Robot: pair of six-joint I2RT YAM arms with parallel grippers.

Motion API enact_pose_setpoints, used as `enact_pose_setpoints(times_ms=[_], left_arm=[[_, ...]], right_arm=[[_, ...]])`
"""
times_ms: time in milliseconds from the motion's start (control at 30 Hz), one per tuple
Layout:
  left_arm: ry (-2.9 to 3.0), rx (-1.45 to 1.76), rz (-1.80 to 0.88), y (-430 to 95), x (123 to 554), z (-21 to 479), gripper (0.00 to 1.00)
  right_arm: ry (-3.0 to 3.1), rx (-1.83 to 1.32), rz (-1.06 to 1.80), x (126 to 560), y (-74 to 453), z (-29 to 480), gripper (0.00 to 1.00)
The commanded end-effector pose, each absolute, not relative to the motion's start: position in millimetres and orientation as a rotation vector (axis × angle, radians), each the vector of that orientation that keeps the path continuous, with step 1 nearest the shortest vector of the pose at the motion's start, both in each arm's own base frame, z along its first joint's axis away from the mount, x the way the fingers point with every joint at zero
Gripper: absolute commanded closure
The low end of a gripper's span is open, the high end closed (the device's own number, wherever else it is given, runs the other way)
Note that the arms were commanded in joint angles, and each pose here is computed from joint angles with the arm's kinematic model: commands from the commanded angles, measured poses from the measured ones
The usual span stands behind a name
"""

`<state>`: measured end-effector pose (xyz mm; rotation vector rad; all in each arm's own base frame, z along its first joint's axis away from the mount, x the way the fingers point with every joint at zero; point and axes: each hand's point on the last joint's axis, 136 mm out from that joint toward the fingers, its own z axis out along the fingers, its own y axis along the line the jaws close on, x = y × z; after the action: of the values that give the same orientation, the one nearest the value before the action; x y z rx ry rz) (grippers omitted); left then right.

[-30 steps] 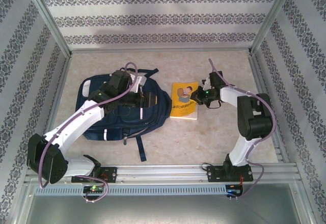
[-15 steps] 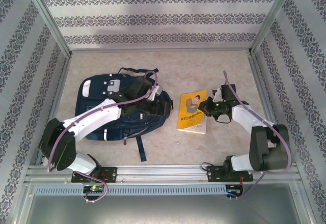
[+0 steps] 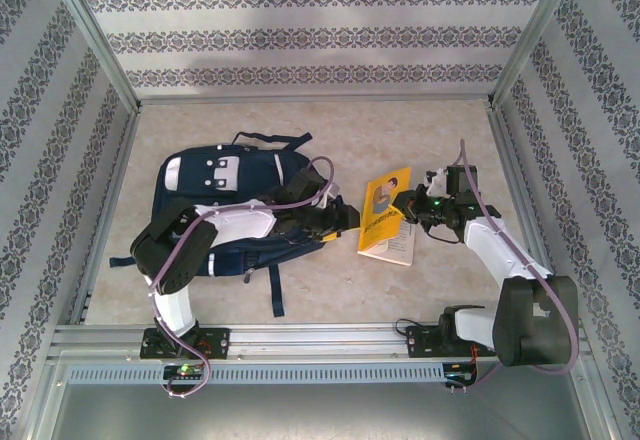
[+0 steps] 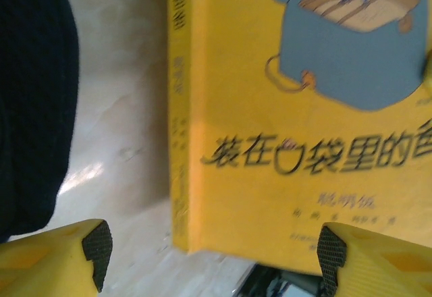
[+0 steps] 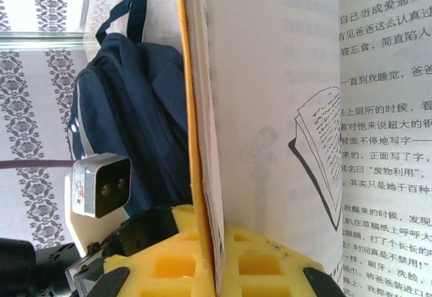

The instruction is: Pack the student bag

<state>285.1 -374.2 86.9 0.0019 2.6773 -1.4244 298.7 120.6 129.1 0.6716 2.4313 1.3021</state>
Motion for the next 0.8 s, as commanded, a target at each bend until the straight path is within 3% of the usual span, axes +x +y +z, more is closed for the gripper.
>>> enact_pose_setpoints(times_ms=[0,167,400,767], left_arm=[[2.62,-0.061,-1.604,-397.9,282.3,82.6,0.19],[2.62,-0.097,-1.657,-412.7,282.1,71.3,0.22],[2.732,-0.03,-1.416,-401.7,277.3,53.4,0.22],[2.709,-0.119,-1.55,-416.4,279.8,38.5,0.22]], right_arm=[[2.359,0.638,1.409,299.4,126.6,148.2,0.93],[2.326,0.653,1.443,300.2,125.4,152.9,0.93],[2.307,0.654,1.459,300.7,124.2,158.4,0.93],[2.284,0.67,1.483,302.5,125.1,161.6,0.93]])
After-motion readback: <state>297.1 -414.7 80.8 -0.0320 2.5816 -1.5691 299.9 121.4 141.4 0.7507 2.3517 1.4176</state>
